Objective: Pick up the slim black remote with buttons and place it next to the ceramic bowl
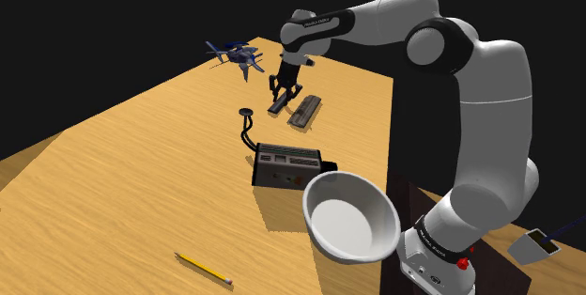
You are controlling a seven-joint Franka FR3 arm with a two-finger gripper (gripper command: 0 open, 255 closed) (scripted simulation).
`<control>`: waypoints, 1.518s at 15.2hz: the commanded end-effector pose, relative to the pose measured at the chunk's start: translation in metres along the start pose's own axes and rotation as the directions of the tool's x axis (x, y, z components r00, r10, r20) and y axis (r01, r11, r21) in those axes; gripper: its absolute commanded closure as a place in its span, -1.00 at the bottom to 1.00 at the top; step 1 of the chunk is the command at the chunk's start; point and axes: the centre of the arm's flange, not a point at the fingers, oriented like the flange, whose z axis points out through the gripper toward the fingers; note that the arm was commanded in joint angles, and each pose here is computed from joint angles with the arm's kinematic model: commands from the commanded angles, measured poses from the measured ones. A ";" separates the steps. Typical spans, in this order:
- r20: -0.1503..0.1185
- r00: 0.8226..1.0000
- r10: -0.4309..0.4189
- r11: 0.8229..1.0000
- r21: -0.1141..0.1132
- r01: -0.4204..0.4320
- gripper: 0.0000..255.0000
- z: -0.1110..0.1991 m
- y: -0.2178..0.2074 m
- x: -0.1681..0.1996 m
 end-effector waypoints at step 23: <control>0.005 1.000 -0.002 1.000 -0.005 0.002 1.00 -0.102 -0.004 -0.025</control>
